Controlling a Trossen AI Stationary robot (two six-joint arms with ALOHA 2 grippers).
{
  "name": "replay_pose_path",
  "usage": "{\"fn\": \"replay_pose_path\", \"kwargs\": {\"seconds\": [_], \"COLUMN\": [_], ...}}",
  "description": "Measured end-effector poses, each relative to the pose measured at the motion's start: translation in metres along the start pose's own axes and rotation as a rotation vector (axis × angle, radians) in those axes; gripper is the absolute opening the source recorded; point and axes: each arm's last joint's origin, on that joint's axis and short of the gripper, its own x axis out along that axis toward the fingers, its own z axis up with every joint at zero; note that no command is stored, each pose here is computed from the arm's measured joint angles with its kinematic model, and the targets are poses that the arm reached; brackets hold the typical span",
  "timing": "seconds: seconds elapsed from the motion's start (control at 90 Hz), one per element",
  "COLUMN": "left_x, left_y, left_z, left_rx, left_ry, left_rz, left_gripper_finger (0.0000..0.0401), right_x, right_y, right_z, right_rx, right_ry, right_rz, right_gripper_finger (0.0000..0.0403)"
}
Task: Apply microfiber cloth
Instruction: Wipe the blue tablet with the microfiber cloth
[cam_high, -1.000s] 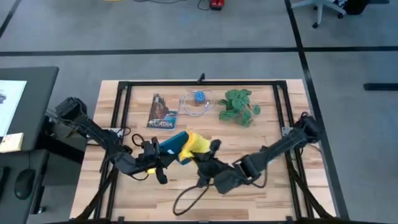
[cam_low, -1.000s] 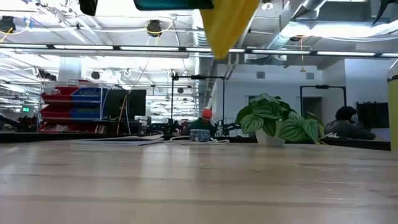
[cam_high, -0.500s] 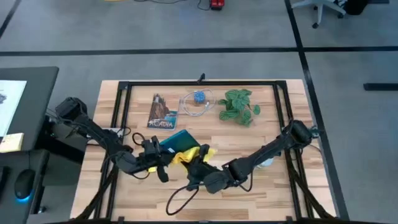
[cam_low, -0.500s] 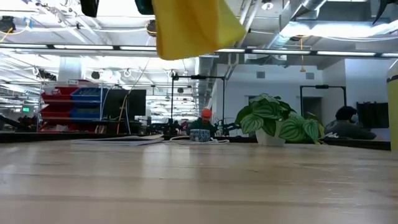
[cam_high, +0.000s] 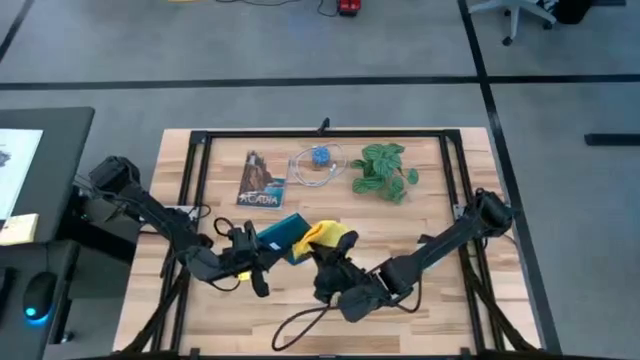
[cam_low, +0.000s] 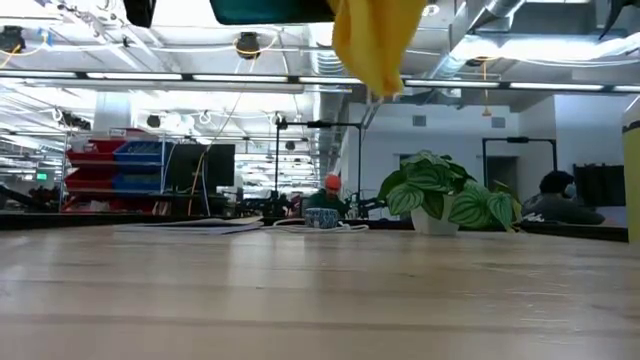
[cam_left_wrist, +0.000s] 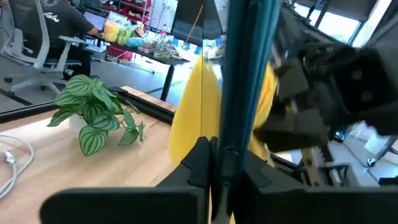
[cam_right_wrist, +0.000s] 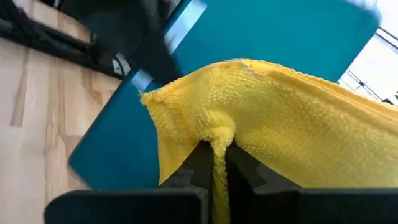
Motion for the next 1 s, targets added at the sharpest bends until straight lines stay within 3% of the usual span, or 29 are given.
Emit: {"fn": "replay_pose_path", "kwargs": {"seconds": [0.511, 0.767, 1.0], "left_x": [0.007, 0.010, 0.009], "left_y": [0.006, 0.010, 0.009], "left_z": [-0.005, -0.007, -0.008], "left_rx": [-0.011, -0.024, -0.028], "left_ry": [0.054, 0.067, 0.077], "left_rz": [-0.006, 0.018, 0.015], "left_gripper_finger": [0.0009, 0.0009, 0.0009], "right_x": [0.042, 0.060, 0.065], "right_y": [-0.020, -0.034, -0.048], "right_z": [0.014, 0.017, 0.029], "right_rx": [-0.065, -0.113, -0.039], "right_ry": [-0.266, -0.298, -0.309], "right_rz": [0.226, 0.231, 0.200], "right_gripper_finger": [0.0004, 0.0004, 0.0005]}}
